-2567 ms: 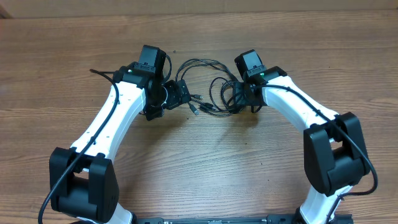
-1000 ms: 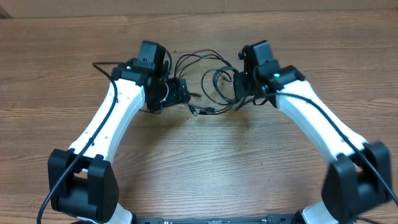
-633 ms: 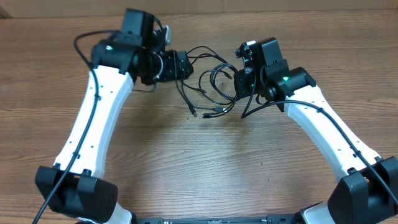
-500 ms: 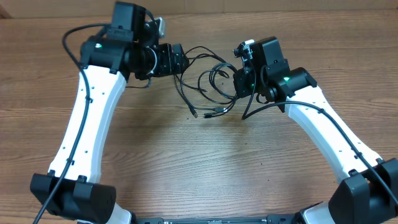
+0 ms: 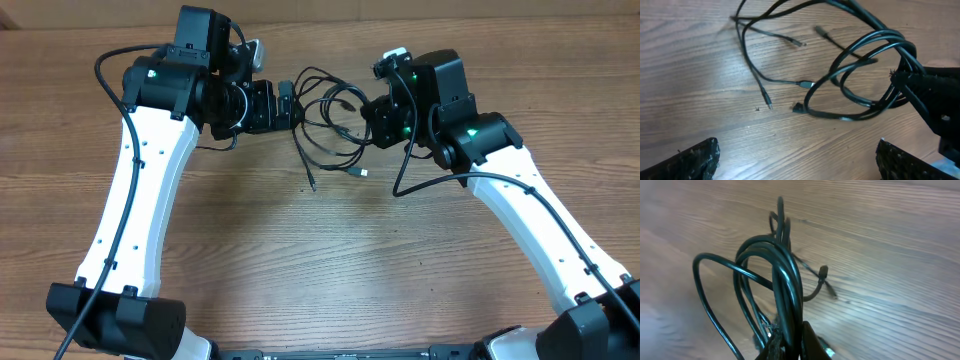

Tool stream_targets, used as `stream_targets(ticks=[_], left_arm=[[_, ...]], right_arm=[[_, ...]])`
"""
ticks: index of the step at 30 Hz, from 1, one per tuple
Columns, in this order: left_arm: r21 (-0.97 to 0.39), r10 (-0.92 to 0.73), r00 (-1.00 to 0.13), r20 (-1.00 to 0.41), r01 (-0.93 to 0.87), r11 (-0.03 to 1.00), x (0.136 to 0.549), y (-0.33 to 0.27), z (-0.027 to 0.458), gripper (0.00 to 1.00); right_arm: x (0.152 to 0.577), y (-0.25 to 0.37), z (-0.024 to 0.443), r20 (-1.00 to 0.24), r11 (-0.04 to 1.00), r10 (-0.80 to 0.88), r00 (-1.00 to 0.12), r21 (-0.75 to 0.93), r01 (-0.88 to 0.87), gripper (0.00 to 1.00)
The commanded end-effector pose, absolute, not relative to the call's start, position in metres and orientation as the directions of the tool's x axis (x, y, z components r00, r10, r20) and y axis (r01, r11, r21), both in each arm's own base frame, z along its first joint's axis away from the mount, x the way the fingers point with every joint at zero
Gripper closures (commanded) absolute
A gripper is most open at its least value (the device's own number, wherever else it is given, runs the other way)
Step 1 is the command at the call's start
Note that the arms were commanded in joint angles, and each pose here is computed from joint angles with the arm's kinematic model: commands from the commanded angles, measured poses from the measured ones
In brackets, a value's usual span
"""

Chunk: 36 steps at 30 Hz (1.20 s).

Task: Untangle cables

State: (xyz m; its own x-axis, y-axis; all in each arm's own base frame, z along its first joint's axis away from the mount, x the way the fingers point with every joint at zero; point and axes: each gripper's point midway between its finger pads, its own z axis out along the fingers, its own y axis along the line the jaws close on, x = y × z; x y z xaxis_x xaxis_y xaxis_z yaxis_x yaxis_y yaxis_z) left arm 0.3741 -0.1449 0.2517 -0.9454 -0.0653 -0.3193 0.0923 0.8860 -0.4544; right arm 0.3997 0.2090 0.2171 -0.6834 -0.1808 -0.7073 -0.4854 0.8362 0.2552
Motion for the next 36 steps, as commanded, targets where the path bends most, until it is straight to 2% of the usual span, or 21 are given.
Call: stream_targets(ticks=[1,4,9,16,19,28,30,31,33,34,35,36], left_arm=[[-0.418,0.057,-0.910,-0.411,0.243,0.875,0.373,-0.152,0.266,0.00],[-0.369,0.158,-0.878,-0.452,0.346,0.863,0.372,-0.158,0.265,0.00],[-0.309,0.181,-0.879,-0.440,0.337,0.889,0.374,-0.155,0.255,0.01],[-0.312,0.183,-0.885,-0.428,0.335,0.889,0.376,-0.157,0.249,0.20],[-0.314,0.186,-0.892,-0.412,0.330,0.890,0.377,-0.157,0.242,0.31],[-0.321,0.195,-0.903,-0.382,0.327,0.889,0.379,-0.161,0.230,0.32],[-0.321,0.198,-0.905,-0.375,0.327,0.889,0.379,-0.163,0.227,0.34],[-0.321,0.199,-0.907,-0.370,0.326,0.889,0.380,-0.163,0.225,0.42],[-0.322,0.201,-0.909,-0.365,0.326,0.889,0.381,-0.164,0.223,0.68],[-0.323,0.200,-0.910,-0.362,0.324,0.889,0.380,-0.164,0.222,0.91],[-0.325,0.195,-0.913,-0.358,0.318,0.891,0.380,-0.164,0.221,0.96],[-0.333,0.177,-0.920,-0.350,0.298,0.895,0.380,-0.163,0.221,0.96]], right_arm=[[0.387,0.227,0.258,-0.749,0.749,-0.128,-0.650,0.356,-0.558,0.96],[0.380,0.241,0.270,-0.762,0.675,-0.121,-0.636,0.406,-0.616,0.96],[0.382,0.242,0.273,-0.757,0.675,-0.092,-0.646,0.430,-0.600,0.96],[0.382,0.242,0.273,-0.756,0.675,-0.090,-0.648,0.433,-0.598,0.96],[0.379,0.246,0.277,-0.758,0.649,-0.089,-0.646,0.448,-0.615,0.96],[0.372,0.253,0.282,-0.749,0.600,-0.082,-0.657,0.490,-0.632,0.96],[0.370,0.255,0.283,-0.747,0.589,-0.084,-0.659,0.496,-0.638,0.96],[0.370,0.254,0.283,-0.747,0.589,-0.084,-0.659,0.496,-0.638,0.96],[0.370,0.254,0.283,-0.747,0.589,-0.084,-0.659,0.496,-0.637,0.96],[0.370,0.254,0.283,-0.747,0.589,-0.084,-0.659,0.496,-0.638,0.96],[0.370,0.254,0.283,-0.747,0.590,-0.084,-0.659,0.496,-0.637,0.96],[0.370,0.254,0.283,-0.748,0.590,-0.084,-0.659,0.496,-0.638,0.96]])
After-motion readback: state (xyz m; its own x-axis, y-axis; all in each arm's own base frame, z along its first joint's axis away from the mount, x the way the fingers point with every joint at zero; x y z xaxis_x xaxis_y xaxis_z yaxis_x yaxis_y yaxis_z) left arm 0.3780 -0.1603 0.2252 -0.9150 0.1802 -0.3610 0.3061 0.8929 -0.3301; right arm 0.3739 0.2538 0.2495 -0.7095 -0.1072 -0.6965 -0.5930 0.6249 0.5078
